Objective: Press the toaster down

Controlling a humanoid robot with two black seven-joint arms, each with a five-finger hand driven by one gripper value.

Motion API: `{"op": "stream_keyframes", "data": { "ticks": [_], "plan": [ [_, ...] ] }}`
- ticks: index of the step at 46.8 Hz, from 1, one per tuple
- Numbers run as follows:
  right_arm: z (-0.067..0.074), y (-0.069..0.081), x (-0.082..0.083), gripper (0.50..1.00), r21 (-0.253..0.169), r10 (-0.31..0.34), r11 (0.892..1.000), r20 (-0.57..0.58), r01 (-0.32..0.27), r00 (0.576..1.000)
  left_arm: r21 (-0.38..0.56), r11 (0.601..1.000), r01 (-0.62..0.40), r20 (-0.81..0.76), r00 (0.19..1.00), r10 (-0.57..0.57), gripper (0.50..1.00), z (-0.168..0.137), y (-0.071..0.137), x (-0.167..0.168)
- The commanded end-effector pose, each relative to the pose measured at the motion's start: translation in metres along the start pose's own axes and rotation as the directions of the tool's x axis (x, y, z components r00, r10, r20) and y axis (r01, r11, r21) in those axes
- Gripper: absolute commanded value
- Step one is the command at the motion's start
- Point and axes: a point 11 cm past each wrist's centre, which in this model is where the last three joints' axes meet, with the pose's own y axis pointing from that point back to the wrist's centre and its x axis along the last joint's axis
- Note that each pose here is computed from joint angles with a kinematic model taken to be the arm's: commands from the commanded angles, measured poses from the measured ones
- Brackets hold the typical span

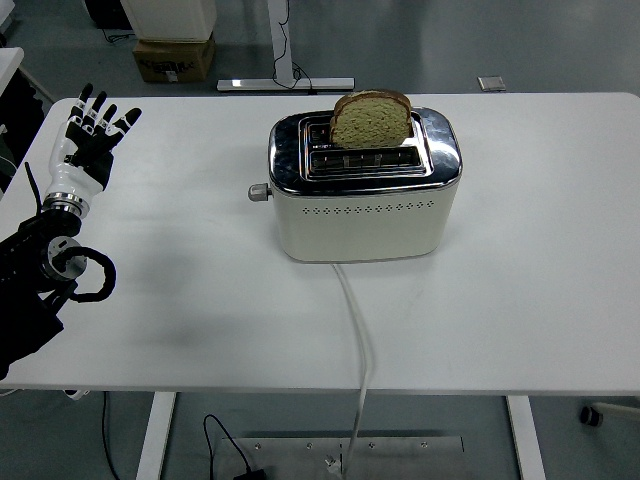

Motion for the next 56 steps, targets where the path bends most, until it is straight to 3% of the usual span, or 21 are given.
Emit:
{"op": "stream_keyframes", "data": {
  "ticks": [1, 46, 56],
  "plan": [
    [0.0, 0.0, 0.0, 0.998, 0.0, 0.0, 1.0, 0.0, 0.0, 1.0, 0.001, 1.0, 0.001, 0.001, 1.0, -0.001, 1.0, -0.0002, 0.0001, -0.0001],
    [0.0, 0.0, 0.0, 0.998, 0.0, 0.0, 1.0, 0.0, 0.0, 1.0, -0.004, 1.0, 0.021, -0.004, 1.0, -0.021, 1.0, 0.0028, -0.0024, -0.0062],
    [0.0, 0.0, 0.0, 0.998, 0.0, 0.0, 1.0, 0.0, 0.0, 1.0, 0.018, 0.998, 0.064, 0.093, 0.994, -0.065, 1.0, 0.0037, -0.0022, -0.0076]
  ]
}}
